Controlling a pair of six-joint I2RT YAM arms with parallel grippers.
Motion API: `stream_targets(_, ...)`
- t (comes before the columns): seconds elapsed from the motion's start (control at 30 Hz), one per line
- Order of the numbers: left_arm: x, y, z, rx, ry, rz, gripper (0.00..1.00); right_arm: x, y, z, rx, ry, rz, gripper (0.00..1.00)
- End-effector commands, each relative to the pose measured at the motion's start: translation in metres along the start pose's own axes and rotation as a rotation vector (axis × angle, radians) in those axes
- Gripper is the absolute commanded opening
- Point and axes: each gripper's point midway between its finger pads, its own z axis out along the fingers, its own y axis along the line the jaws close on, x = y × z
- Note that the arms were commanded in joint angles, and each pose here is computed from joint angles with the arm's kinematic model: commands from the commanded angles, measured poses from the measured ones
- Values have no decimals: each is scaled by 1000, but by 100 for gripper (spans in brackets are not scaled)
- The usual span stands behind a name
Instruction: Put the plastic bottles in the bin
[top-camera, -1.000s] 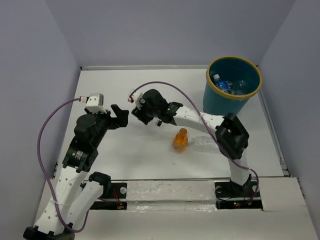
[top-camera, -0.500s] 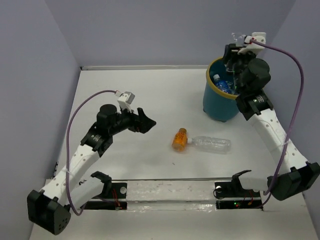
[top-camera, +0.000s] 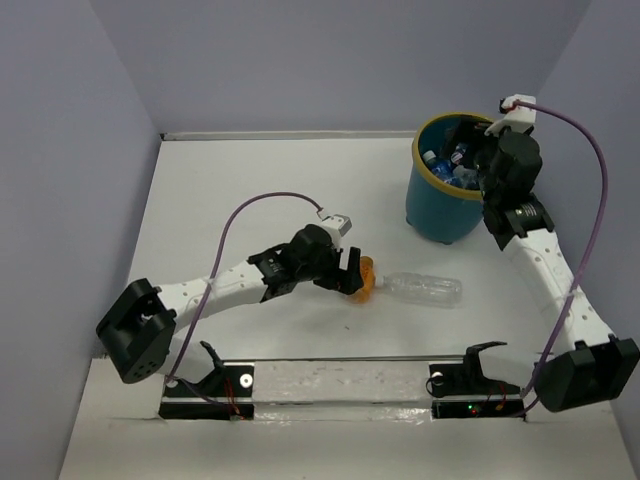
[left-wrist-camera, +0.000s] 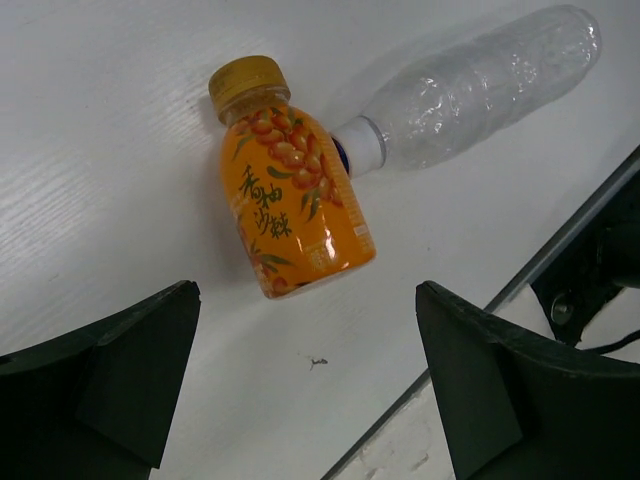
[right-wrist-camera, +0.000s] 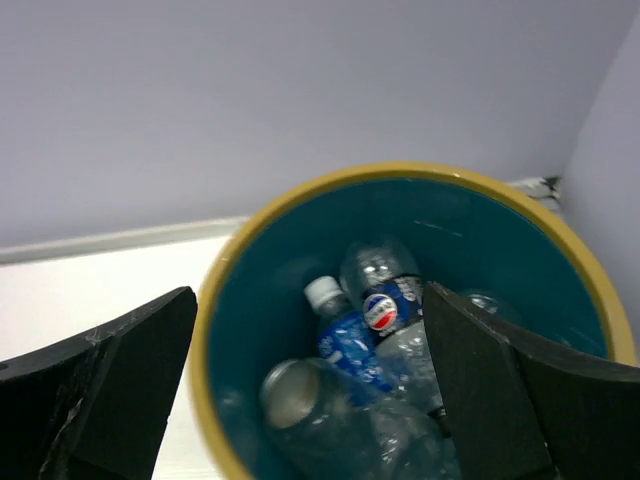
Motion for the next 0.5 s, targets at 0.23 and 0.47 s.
stream_targets(0.23,-33,-11,45,-105,-50,78,99,37,55,-74,-377,41,240,100)
stream_targets(0.47,-13,14,65,-258,57,116,99,55,63,-86,-420,80,246,100)
